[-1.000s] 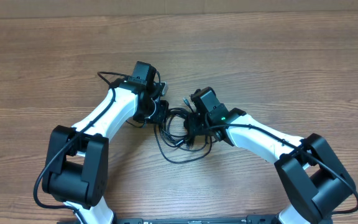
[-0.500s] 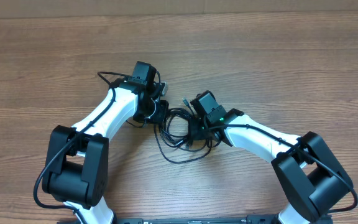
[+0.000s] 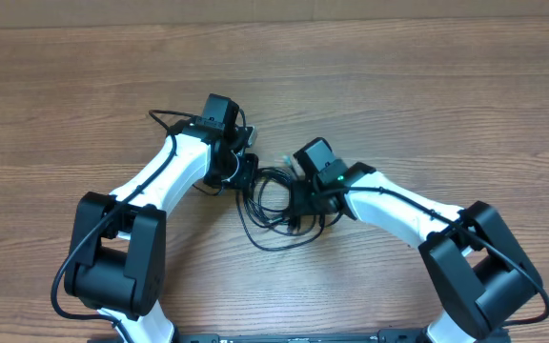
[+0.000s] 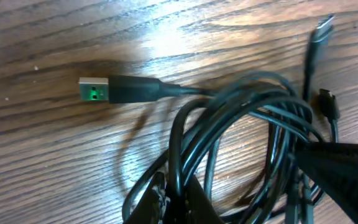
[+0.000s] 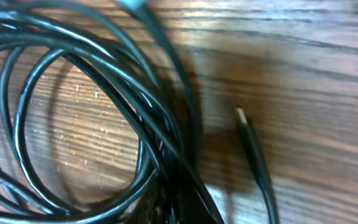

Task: Untangle cables

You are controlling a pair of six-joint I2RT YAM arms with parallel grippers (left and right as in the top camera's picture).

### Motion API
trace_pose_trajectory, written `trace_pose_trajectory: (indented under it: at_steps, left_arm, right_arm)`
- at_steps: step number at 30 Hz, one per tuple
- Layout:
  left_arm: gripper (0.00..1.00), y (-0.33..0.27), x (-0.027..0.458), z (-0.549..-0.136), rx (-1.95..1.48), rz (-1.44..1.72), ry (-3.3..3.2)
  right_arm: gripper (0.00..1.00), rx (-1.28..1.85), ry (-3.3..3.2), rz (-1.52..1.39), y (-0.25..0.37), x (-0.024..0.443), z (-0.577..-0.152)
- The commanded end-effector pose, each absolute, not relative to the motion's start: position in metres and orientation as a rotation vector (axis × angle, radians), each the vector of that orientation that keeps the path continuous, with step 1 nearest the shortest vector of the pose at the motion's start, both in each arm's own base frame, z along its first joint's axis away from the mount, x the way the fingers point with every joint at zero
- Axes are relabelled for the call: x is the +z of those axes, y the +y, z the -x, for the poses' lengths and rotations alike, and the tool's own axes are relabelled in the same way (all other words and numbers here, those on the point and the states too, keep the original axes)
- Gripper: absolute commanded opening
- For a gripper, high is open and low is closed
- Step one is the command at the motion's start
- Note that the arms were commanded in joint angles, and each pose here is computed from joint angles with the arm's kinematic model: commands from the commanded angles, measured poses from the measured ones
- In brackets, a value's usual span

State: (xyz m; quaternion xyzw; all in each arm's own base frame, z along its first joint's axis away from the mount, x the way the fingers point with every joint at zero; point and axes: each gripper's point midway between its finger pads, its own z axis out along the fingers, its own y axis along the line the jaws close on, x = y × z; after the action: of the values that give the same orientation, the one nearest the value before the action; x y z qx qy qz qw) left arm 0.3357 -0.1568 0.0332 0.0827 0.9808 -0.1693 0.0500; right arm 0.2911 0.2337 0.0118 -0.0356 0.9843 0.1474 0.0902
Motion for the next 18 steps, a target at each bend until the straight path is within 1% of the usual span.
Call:
trace_pose_trajectory:
  at_steps: [1,6,8,9,13,15,16,18]
  left_arm:
    - [0.04,-0.154,0.032,-0.339,-0.506,-0.235,2.987]
    - [0.04,-0.154,0.032,-0.339,-0.506,-0.235,2.987]
    - [0.04,-0.154,0.032,-0.339,-0.506,-0.234,2.988]
    - [0.04,-0.154,0.032,-0.339,-0.506,-0.234,2.988]
    - [0.04,-0.154,0.032,-0.339,-0.505,-0.234,2.987]
    - [0.04,-0.154,0.032,-0.339,-0.506,-0.234,2.987]
    - [0.04,-0.154,0.032,-0.339,-0.506,-0.234,2.987]
    - [0.04,-0.154,0.032,-0.339,-0.506,-0.234,2.988]
  right_arm:
    - [0.04,0.700,2.781,0.195,0.255,0.087,-0.316]
    - [0.04,1.086,2.628,0.314,0.281,0.168,-0.314]
    - [0.04,1.124,2.600,0.319,0.280,0.180,-0.313]
    - [0.04,1.120,2.601,0.315,0.279,0.181,-0.313]
    - [0.05,0.876,2.673,0.218,0.255,0.157,-0.323]
    - [0.19,0.761,2.716,0.193,0.245,0.143,-0.323]
    - [0.22,0.722,2.732,0.191,0.242,0.136,-0.322]
    - [0.23,0.681,2.765,0.241,0.242,0.121,-0.316]
